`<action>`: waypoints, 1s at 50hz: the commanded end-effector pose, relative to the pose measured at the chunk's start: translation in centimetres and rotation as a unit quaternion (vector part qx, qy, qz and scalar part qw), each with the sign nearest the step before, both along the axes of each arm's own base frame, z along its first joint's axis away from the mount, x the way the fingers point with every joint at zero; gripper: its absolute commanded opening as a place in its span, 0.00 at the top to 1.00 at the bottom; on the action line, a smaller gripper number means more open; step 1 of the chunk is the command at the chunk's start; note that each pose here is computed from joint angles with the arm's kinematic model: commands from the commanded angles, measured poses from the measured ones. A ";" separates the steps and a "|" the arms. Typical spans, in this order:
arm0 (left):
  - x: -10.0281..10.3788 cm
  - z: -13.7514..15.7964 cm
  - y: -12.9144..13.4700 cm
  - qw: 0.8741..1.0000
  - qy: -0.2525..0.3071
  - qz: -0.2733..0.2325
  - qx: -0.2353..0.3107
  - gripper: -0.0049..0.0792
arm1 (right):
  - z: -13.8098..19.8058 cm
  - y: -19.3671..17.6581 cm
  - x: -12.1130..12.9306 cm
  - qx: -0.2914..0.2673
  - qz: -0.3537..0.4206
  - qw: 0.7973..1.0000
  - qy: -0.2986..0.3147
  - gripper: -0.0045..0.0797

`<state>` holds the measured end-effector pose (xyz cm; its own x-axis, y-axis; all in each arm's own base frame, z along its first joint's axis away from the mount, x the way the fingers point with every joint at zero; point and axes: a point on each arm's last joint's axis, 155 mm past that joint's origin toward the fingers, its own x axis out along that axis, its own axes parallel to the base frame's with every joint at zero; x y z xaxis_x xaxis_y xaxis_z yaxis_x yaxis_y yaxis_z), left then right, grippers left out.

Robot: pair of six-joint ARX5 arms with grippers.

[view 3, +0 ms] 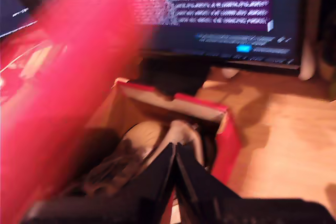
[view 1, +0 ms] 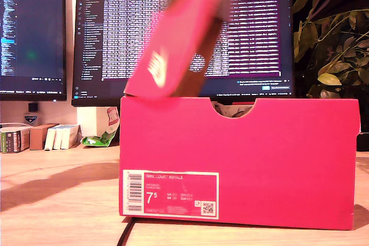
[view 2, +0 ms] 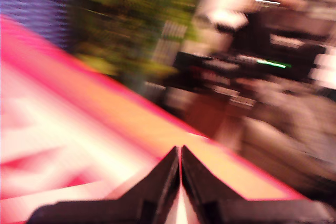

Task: Close the red shoebox by pushing the lid with your left arm and holding the box in place with your right arm

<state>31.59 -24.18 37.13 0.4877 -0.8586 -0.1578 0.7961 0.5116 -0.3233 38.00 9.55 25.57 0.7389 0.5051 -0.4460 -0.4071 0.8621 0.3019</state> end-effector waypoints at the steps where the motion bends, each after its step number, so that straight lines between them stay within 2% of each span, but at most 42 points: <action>1: -0.1 -1.3 0.7 1.000 0.021 0.012 0.020 0.96 | 0.2 0.9 -0.6 0.006 0.018 1.000 0.000 0.96; 4: 0.1 -3.5 1.5 0.997 0.063 0.031 0.044 0.96 | -0.3 1.4 -1.2 0.010 0.029 0.999 0.017 0.96; 8: 0.3 -5.7 2.7 0.992 0.058 0.048 0.099 0.96 | -1.6 2.0 -2.2 0.005 0.045 0.998 0.047 0.96; 12: 0.5 -6.5 3.4 0.989 0.059 0.062 0.122 0.96 | -2.9 2.5 -3.1 -0.011 0.061 0.996 0.068 0.96; 23: 0.5 -6.5 3.5 0.989 0.056 0.063 0.125 0.96 | -5.6 4.0 -4.5 -0.028 0.095 0.988 0.118 0.96; 42: 0.8 -6.7 3.8 0.987 0.055 0.074 0.132 0.96 | -11.1 5.9 -4.3 -0.084 0.115 0.974 0.179 0.96; 50: 1.1 -6.9 4.1 0.985 0.050 0.081 0.141 0.96 | -13.2 5.4 -4.1 -0.128 0.110 0.967 0.193 0.96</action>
<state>32.59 -20.17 31.13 0.5899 -0.6907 -0.4184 0.6686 0.7083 -0.2266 33.94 14.90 12.99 0.3890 0.4840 -0.7839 -0.4813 0.8323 0.2750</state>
